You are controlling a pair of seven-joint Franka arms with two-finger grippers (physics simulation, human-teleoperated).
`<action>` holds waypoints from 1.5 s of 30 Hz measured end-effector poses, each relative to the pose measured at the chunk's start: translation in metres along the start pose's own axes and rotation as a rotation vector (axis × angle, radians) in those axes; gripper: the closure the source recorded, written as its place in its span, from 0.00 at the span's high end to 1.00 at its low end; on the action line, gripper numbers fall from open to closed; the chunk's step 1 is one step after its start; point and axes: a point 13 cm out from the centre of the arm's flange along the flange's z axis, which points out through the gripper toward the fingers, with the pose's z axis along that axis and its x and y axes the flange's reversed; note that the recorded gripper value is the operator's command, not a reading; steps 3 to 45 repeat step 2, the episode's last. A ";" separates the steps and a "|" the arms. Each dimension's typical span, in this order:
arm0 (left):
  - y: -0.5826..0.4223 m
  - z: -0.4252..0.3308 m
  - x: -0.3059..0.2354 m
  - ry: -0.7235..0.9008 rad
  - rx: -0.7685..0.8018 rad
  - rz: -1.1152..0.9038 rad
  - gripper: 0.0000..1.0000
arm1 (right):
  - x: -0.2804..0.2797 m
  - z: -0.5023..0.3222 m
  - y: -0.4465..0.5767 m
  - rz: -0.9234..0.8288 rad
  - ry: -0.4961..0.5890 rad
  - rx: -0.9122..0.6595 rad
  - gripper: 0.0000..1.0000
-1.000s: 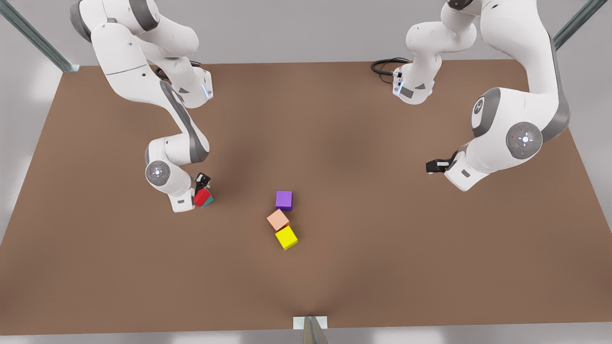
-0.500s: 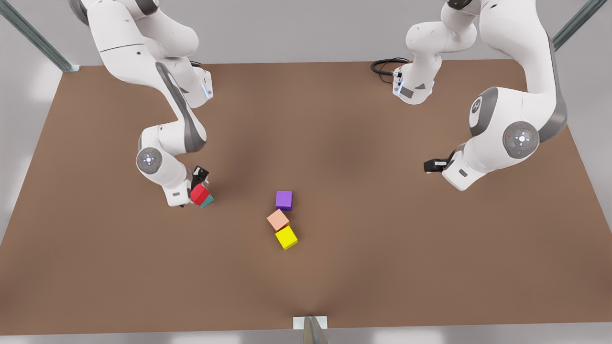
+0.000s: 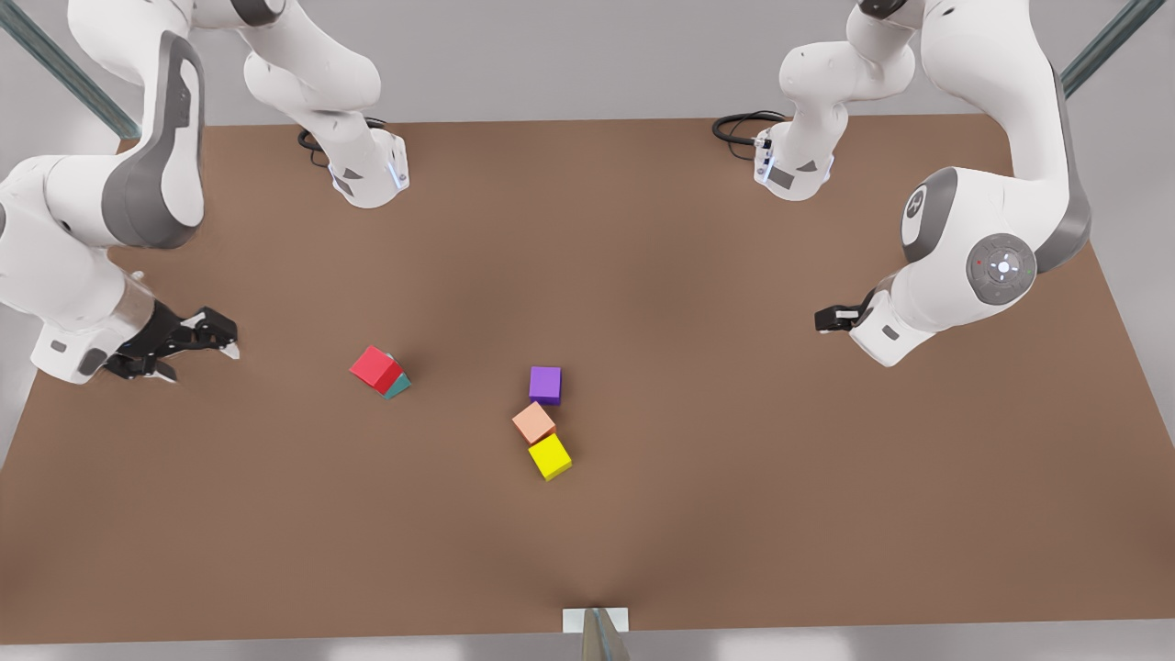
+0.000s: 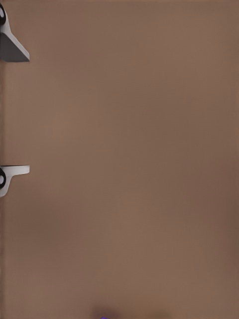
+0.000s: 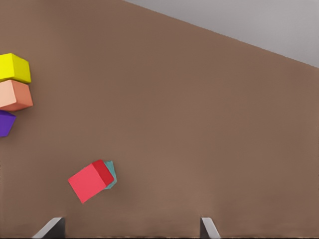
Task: Pick up red wooden cube and pass to hand red wooden cube and place in blue wooden cube
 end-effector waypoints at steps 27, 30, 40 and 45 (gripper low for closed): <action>0.000 0.000 0.000 0.000 0.000 0.000 1.00 | 0.019 0.000 -0.006 0.077 0.049 -0.024 1.00; 0.000 0.000 0.000 0.000 0.000 0.000 1.00 | 0.019 0.000 -0.006 0.077 0.049 -0.024 1.00; 0.000 0.000 0.000 0.000 0.000 0.000 1.00 | 0.019 0.000 -0.006 0.077 0.049 -0.024 1.00; 0.000 0.000 0.000 0.000 0.000 0.000 1.00 | 0.019 0.000 -0.006 0.077 0.049 -0.024 1.00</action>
